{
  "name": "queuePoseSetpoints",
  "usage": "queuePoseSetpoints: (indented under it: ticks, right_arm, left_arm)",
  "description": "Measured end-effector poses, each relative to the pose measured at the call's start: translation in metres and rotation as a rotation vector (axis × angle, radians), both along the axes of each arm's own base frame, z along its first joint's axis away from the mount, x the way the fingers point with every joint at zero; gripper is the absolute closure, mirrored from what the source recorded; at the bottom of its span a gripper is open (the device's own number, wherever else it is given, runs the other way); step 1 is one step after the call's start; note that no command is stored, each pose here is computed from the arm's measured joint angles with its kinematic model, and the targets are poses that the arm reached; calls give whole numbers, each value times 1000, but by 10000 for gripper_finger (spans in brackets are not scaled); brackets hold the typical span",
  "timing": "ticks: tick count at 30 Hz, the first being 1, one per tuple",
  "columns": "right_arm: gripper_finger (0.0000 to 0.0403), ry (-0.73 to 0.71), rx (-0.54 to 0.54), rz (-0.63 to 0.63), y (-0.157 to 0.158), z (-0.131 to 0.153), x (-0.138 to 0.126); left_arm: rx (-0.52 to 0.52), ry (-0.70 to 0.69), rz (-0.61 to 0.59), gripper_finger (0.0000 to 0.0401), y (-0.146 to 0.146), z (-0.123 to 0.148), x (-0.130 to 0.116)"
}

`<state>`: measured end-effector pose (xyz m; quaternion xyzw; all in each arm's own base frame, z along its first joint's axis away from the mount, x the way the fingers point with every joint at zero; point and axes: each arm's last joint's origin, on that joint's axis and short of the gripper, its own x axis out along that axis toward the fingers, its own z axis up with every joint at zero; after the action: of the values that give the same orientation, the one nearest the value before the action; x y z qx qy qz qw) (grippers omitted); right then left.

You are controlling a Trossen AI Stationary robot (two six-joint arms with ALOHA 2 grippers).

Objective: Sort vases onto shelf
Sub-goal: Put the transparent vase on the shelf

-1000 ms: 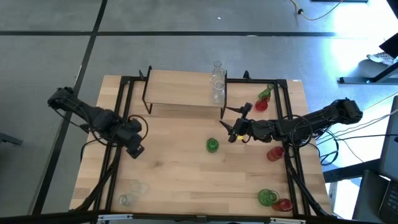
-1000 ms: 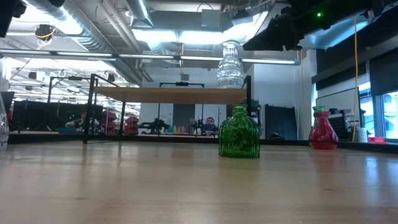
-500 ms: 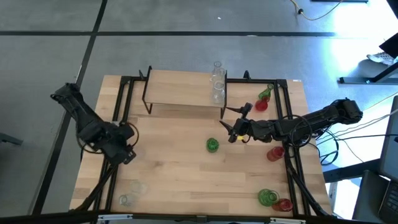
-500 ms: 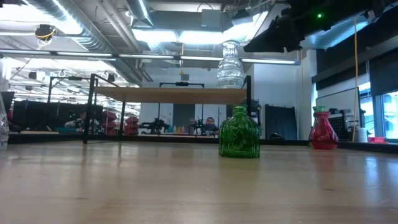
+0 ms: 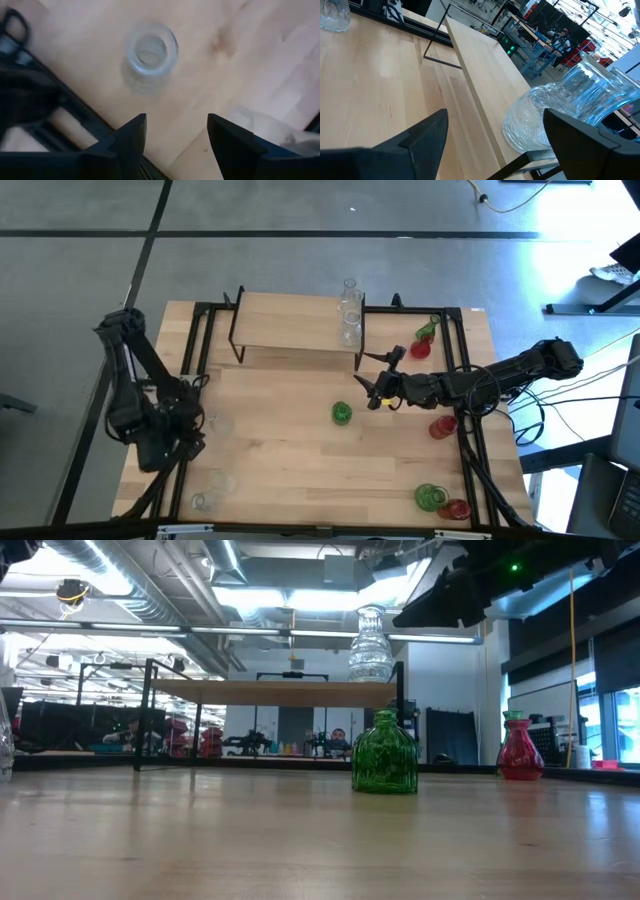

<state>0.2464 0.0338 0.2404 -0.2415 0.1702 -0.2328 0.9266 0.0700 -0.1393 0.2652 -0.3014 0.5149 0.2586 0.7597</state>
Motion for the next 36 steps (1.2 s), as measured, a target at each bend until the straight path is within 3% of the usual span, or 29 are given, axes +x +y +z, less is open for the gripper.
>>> queuePoseSetpoints:
  ticks: [6,13,19,25,36]
  right_arm:
    - [87,2,-4,1,0,0,0]
    - [87,10,-19,2,0,0,0]
    - [87,10,-19,2,0,0,0]
    - [87,10,-19,2,0,0,0]
    - [87,10,-19,-6,-2,0,0]
  left_arm:
    - [29,-49,-15,197,-1,-36,-2]
    - [154,-116,-22,197,10,-55,-3]
    - [204,-181,-20,197,13,-58,-2]
    - [212,-127,-22,197,15,-55,-4]
    - [238,-160,76,197,21,-53,2]
